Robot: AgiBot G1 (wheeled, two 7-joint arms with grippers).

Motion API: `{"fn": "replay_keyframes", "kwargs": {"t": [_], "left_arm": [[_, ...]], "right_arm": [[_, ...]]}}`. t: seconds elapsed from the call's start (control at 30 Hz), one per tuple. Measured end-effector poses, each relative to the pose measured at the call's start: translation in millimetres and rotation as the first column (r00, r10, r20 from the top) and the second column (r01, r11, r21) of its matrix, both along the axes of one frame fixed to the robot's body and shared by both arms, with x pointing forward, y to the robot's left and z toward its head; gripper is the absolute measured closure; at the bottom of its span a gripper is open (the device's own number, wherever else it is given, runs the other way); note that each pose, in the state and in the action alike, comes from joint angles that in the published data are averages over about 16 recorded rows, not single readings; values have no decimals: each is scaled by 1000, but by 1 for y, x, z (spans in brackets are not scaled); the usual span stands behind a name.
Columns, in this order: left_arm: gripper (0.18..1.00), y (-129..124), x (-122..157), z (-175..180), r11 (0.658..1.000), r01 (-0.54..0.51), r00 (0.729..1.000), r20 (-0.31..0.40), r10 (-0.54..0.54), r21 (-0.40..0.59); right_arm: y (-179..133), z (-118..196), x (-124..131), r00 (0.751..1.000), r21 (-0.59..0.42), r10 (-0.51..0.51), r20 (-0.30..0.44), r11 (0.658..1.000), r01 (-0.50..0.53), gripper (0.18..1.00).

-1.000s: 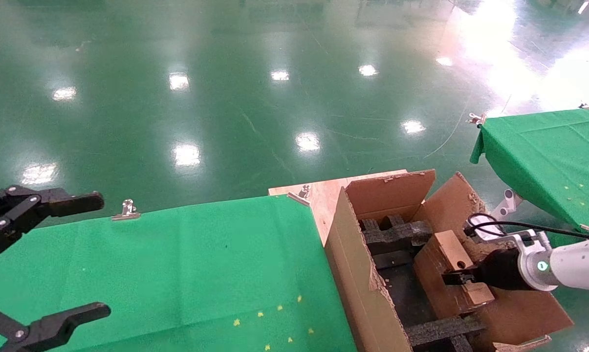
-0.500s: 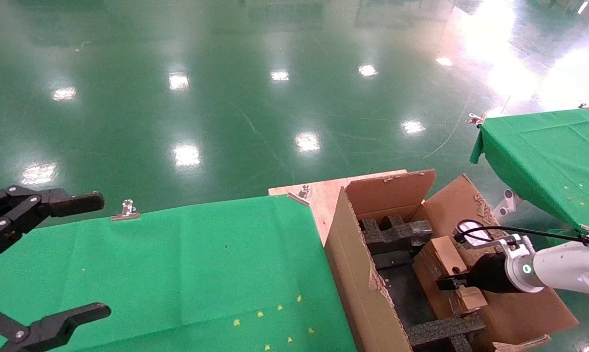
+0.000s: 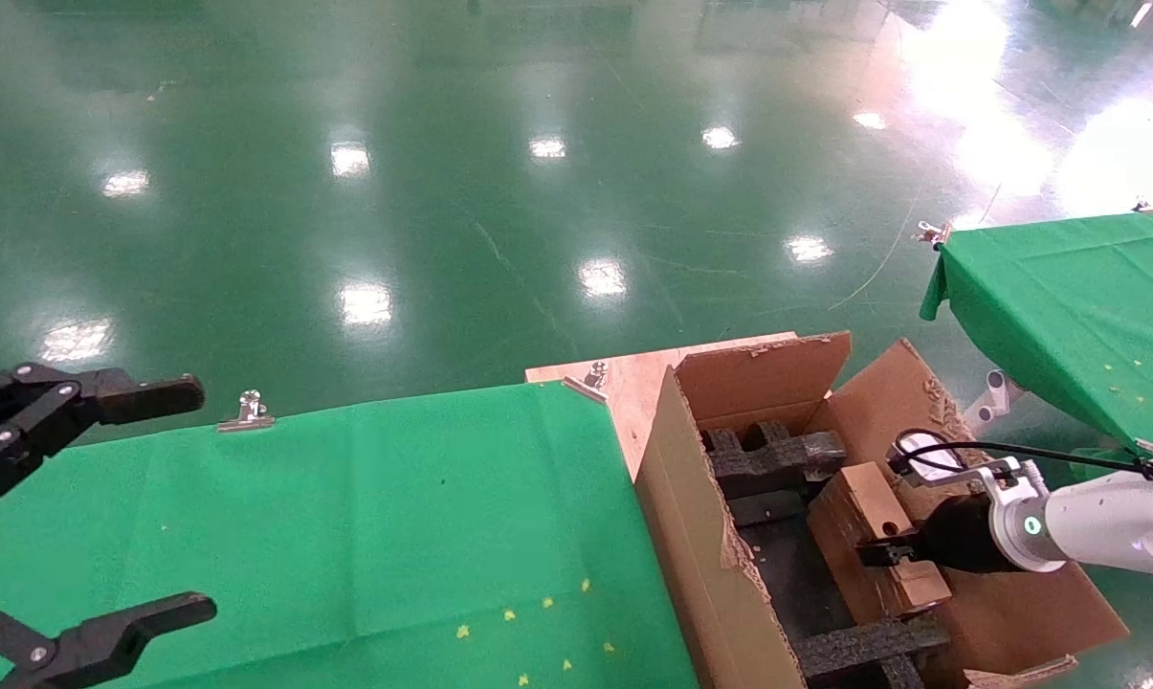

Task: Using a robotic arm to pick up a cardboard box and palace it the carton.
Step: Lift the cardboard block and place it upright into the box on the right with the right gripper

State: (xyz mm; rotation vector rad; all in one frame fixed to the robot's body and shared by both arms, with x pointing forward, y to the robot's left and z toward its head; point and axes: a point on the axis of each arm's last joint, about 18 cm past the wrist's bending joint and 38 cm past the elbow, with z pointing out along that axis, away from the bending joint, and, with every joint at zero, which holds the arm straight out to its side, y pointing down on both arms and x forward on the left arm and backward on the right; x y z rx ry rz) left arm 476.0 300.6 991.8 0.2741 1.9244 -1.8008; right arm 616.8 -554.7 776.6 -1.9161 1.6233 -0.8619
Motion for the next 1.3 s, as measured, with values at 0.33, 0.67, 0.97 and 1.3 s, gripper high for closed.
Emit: {"fn": "replay_keyframes", "kwargs": {"t": [0.33, 0.67, 0.97, 1.3], "left_arm": [[184, 0, 0, 0, 1000, 0, 1000, 0, 0, 0], [184, 0, 0, 0, 1000, 0, 1000, 0, 0, 0], [184, 0, 0, 0, 1000, 0, 1000, 0, 0, 0], [184, 0, 0, 0, 1000, 0, 1000, 0, 0, 0]], "right_arm": [[-1, 9, 1, 1000, 8, -5, 19, 1000, 4, 736], [-2, 28, 3, 998, 21, -4, 64, 1000, 3, 530], [13, 89, 15, 979, 25, 67, 194, 997, -74, 345], [77, 188, 7, 872, 35, 304, 384, 939, -343, 220]]}}
